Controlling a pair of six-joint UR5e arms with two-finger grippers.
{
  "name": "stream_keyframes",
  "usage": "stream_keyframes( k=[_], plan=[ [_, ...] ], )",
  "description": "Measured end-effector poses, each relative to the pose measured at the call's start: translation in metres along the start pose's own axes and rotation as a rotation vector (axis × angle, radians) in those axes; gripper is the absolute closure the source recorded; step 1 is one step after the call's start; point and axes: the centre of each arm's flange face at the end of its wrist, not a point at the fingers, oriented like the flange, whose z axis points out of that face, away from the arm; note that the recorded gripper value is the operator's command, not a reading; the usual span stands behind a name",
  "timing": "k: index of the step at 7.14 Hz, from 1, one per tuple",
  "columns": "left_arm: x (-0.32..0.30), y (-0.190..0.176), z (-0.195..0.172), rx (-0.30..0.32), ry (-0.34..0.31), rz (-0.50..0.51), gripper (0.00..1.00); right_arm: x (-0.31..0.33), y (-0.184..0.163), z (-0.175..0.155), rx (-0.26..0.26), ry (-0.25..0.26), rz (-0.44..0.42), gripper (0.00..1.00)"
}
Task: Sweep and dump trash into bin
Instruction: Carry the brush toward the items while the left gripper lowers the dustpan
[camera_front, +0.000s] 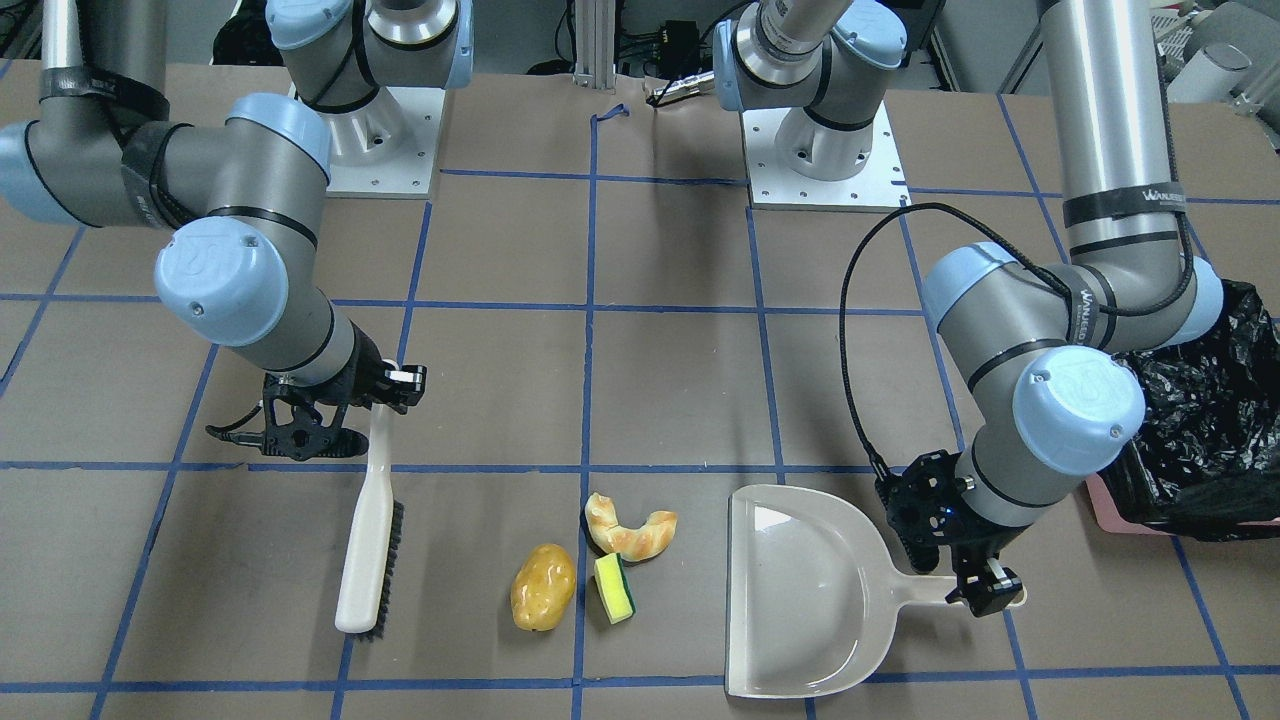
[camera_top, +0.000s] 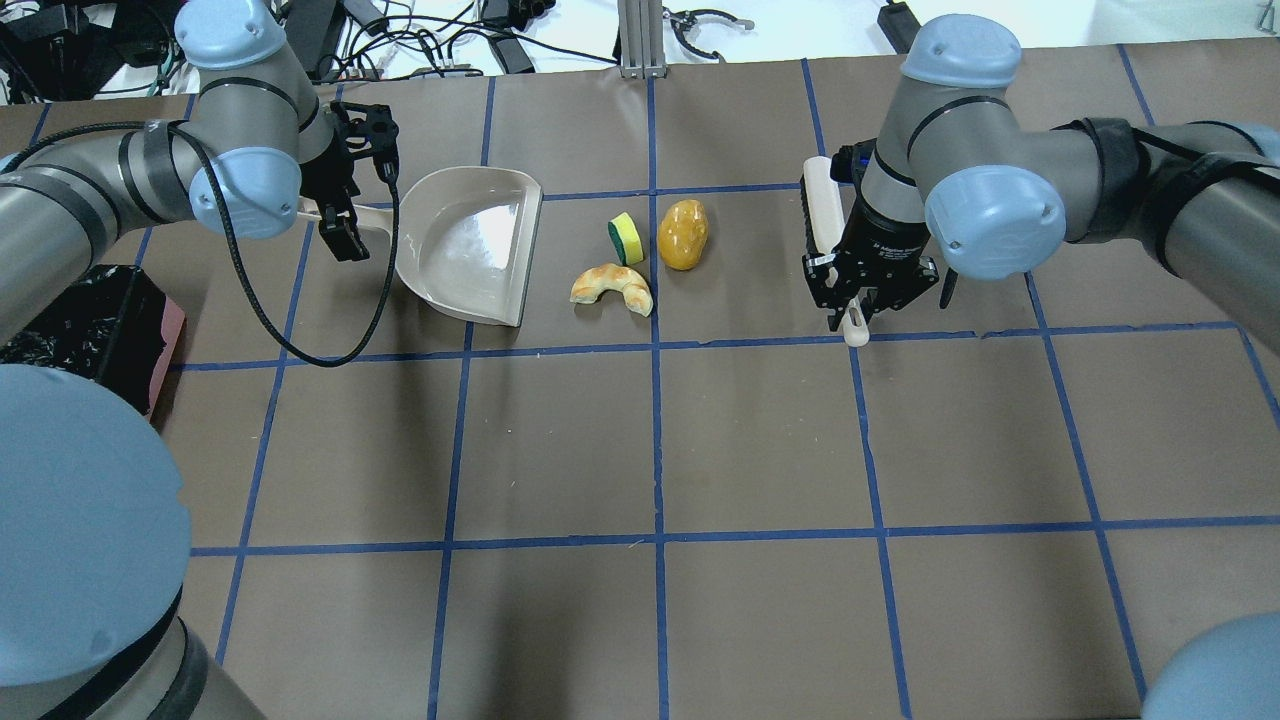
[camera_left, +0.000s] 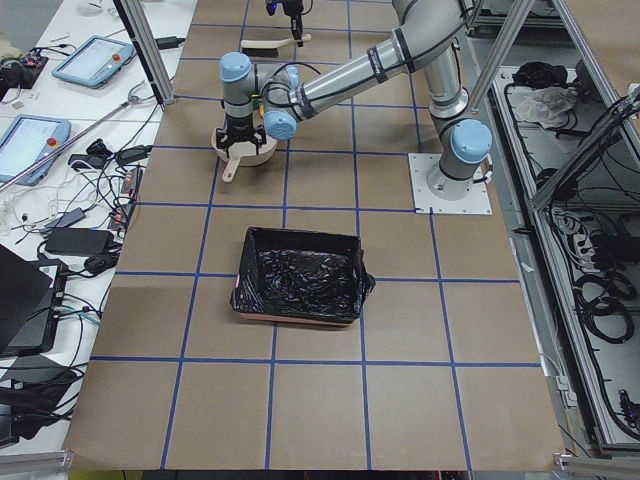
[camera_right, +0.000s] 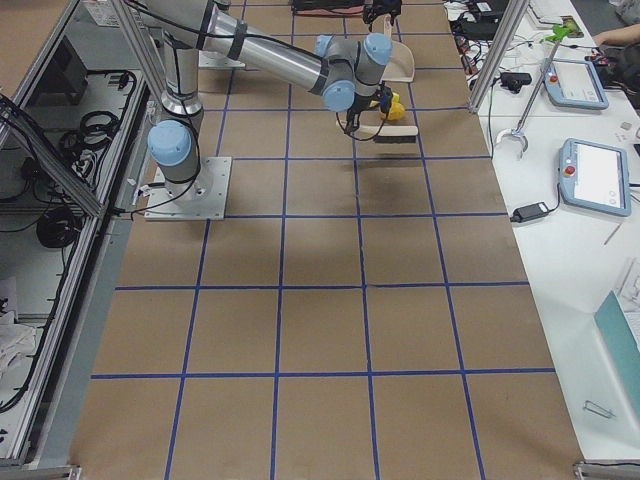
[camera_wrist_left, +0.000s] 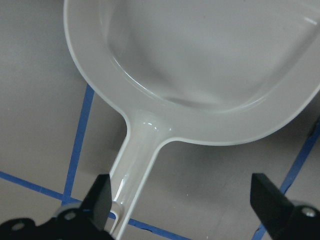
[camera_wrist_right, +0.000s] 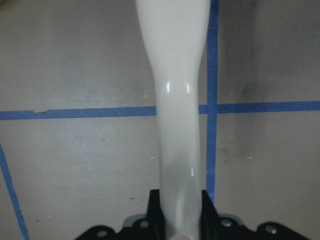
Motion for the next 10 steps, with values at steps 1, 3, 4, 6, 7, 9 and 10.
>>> stream_keyframes(
  k=[1,3,4,6,7,9,10],
  plan=[
    [-0.005,0.007,0.011,-0.002,0.016,0.052,0.0,-0.007,0.002,0.003,-0.005,0.001,0.01,1.0],
    [-0.011,0.014,0.025,-0.002,0.032,0.106,0.0,-0.015,0.004,0.008,-0.015,0.003,0.033,1.0],
    [-0.015,0.014,0.024,-0.002,0.029,0.124,0.0,-0.019,0.006,0.009,-0.017,0.004,0.045,1.0],
    [-0.018,0.015,0.016,-0.002,0.017,0.142,0.0,-0.026,0.009,0.01,-0.021,0.006,0.062,1.0],
    [-0.02,0.015,0.013,-0.002,0.013,0.15,0.0,-0.027,0.01,0.011,-0.028,0.005,0.067,1.0],
    [-0.022,0.015,0.017,0.001,0.017,0.166,0.13,-0.03,0.012,0.011,-0.036,-0.009,0.087,1.0],
    [-0.023,0.016,0.019,0.004,0.018,0.174,0.13,-0.035,0.014,0.012,-0.039,-0.011,0.1,1.0]
  ],
)
